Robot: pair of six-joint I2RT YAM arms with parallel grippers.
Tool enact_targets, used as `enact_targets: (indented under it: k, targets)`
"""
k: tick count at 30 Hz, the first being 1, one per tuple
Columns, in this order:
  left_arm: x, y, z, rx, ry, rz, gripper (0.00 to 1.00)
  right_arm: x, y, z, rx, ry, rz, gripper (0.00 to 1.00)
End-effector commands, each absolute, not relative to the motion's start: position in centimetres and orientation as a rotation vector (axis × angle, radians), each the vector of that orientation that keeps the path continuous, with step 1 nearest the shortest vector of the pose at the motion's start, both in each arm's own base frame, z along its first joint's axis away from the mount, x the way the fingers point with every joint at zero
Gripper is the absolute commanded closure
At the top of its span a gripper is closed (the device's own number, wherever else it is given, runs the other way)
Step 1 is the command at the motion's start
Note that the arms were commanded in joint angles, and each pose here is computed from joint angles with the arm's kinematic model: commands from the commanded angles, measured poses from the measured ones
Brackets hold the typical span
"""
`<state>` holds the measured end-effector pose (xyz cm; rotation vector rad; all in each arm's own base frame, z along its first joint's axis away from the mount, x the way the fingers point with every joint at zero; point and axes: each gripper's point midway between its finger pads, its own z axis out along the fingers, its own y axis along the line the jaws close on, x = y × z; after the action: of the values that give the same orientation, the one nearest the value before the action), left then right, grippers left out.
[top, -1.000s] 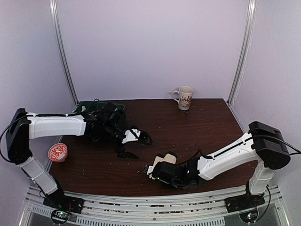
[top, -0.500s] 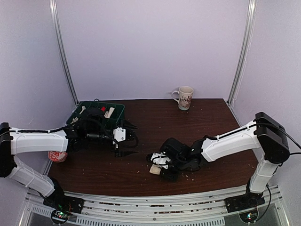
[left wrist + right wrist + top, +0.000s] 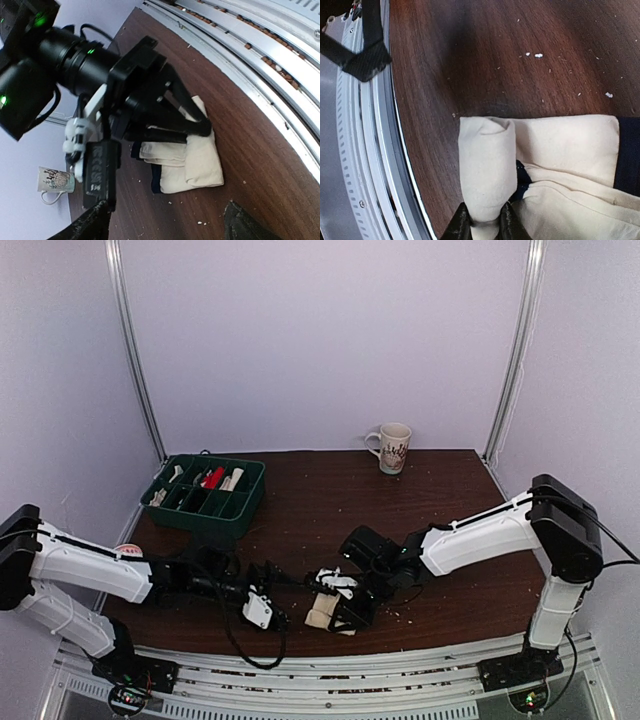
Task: Roll the underwear
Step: Roll the underwear at the center of the board.
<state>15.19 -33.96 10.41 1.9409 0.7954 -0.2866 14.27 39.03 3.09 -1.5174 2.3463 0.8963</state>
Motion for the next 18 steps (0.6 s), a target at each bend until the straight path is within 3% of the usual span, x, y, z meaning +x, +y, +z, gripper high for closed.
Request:
enact_targets:
  k: [1, 18]
  targets:
    - [14.4, -34.8, 9.9, 1.949, 0.653, -0.132, 0.20, 14.1, 37.8, 1.3, -1.490, 2.490, 0.900, 0.85]
    - [15.7, -38.2, 5.4, 2.002, 0.786, 0.000, 0.27, 15.7, 36.7, 0.1, -1.454, 2.534, 0.955, 0.89]
